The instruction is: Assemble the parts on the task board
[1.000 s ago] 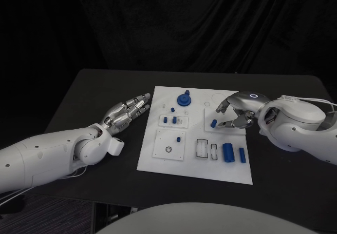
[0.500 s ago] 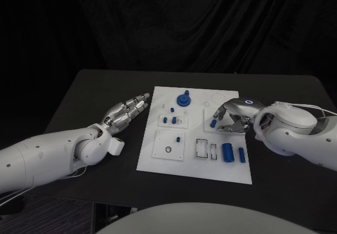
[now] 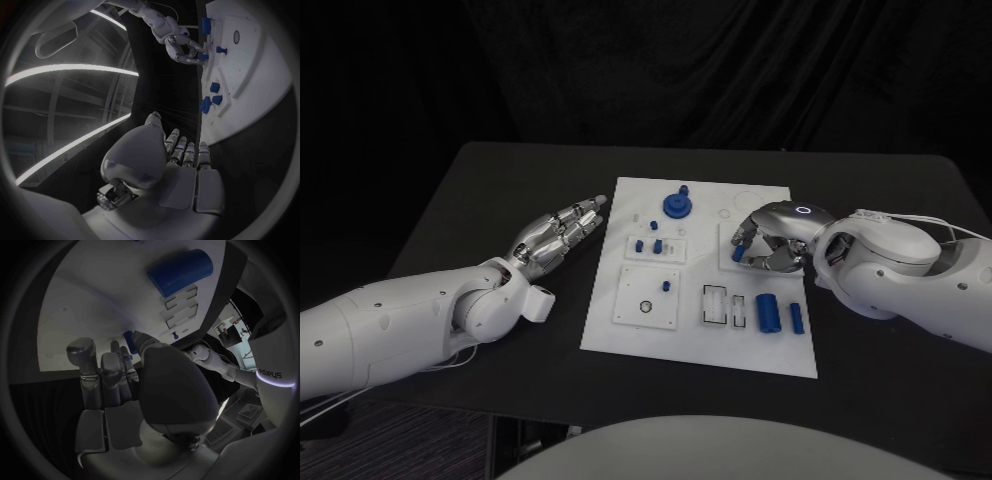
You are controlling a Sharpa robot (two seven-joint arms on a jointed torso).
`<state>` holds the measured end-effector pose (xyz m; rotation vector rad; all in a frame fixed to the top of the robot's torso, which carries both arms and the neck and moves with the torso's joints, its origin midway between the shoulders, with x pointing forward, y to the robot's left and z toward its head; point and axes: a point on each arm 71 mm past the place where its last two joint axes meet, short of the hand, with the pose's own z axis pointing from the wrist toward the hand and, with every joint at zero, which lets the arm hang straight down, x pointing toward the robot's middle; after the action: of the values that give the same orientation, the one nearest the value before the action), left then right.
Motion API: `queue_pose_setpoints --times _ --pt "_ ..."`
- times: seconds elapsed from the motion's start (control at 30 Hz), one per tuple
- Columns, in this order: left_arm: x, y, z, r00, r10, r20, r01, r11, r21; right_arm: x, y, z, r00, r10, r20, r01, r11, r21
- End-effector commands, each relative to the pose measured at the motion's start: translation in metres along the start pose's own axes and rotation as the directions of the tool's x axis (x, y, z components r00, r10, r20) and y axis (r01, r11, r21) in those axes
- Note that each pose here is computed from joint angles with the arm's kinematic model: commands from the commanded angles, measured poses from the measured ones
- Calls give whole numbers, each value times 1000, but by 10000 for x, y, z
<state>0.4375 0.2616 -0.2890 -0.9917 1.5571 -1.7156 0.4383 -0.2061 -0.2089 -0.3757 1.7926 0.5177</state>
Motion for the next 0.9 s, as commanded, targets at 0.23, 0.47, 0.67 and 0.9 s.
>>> queue_pose_setpoints --times 0.23,0.47,0.67,0.9 --pt "11 -119 -13 1000 -16 -9 17 983 182 -9 65 38 999 12 30 -11 999 -35" --pt "13 -106 -13 1000 -21 -14 23 986 168 -12 81 43 999 14 36 -12 999 -41" --pt "9 -96 -15 1000 -23 -16 25 987 158 -16 95 35 999 16 39 -15 999 -43" --pt "8 -82 -14 999 -27 -21 30 989 145 -40 138 14 999 19 41 -17 999 -45"
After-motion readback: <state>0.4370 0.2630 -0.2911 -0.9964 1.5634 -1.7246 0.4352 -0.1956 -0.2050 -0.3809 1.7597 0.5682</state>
